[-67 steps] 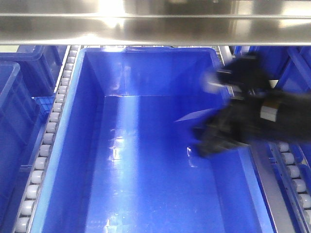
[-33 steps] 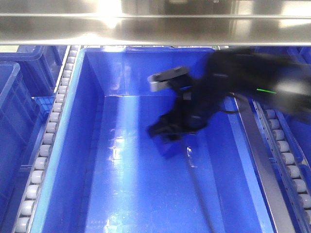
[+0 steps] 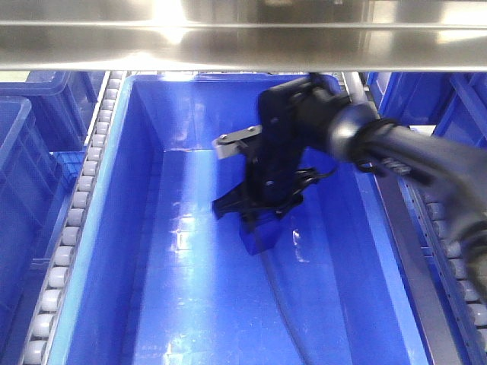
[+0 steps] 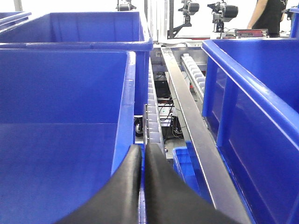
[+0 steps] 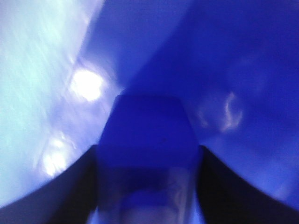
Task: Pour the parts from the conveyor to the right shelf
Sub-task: 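Lower the right gripper with the block into the blue bin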
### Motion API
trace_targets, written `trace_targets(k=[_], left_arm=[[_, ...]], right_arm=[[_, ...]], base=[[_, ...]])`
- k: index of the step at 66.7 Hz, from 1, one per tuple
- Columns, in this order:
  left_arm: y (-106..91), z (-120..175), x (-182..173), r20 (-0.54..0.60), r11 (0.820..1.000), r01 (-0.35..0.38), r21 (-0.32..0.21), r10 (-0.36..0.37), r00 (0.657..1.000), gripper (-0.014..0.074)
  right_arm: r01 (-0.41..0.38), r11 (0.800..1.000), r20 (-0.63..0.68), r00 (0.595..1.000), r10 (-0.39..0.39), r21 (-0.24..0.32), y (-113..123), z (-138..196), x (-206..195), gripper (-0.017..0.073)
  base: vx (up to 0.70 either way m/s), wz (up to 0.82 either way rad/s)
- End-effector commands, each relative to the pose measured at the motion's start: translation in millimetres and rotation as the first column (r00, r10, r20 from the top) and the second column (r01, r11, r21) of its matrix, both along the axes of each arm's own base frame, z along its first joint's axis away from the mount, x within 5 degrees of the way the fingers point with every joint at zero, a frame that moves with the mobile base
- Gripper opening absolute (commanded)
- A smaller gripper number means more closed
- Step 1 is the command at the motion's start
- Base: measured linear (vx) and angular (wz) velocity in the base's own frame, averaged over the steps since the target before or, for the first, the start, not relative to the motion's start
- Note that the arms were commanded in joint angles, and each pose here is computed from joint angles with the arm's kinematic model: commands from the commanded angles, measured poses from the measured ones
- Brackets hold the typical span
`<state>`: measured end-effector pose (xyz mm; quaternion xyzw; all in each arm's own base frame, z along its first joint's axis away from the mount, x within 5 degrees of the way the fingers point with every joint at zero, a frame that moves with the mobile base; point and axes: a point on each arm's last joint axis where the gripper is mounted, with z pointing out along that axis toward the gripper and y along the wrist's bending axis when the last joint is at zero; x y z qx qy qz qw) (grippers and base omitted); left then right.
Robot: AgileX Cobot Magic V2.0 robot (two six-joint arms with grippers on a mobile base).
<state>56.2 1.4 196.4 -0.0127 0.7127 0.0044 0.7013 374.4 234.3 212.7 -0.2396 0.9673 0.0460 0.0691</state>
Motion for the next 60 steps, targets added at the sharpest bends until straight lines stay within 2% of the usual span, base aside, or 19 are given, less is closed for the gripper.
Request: trace_targets(k=[1, 12, 20, 44, 55, 60], left_arm=[[-0.5, 13, -2, 0.097, 1.000, 0.008, -0.011, -0.007, 0.995, -0.0006], [-0.5, 13, -2, 0.097, 1.000, 0.008, -0.011, -0.007, 0.995, -0.0006], [-0.5, 13, -2, 0.097, 1.000, 0.008, -0.011, -0.007, 0.995, -0.0006], [-0.5, 13, -2, 0.097, 1.000, 0.008, -0.011, -0.007, 0.995, -0.0006], [-0.5, 13, -2, 0.097, 1.000, 0.008, -0.011, -0.007, 0.995, -0.0006], [-0.5, 13, -2, 0.097, 1.000, 0.008, -0.011, -0.007, 0.995, -0.0006]], right_arm=[[0.014, 0.998, 0.106, 0.994, -0.021, 0.058, -2, 37, 1, 0.0581], [0.032, 0.999, 0.155, 0.987, -0.036, 0.028, -9, 49, 0, 0.0591], [0.023, 0.999, 0.201, 0.979, -0.030, 0.033, -15, 64, -7, 0.0591], [-0.018, 0.989, 0.386, 0.922, -0.041, 0.149, -37, 93, -43, 0.0591], [-0.049, 0.975, 0.487, 0.871, -0.064, 0.215, -49, 91, -64, 0.0591], [-0.074, 0.965, 0.549, 0.832, -0.079, 0.251, -55, 93, -75, 0.0591]], base=[[0.00, 0.00], [0.00, 0.00], [0.00, 0.00], [0.00, 0.00], [0.00, 0.00], [0.00, 0.00]])
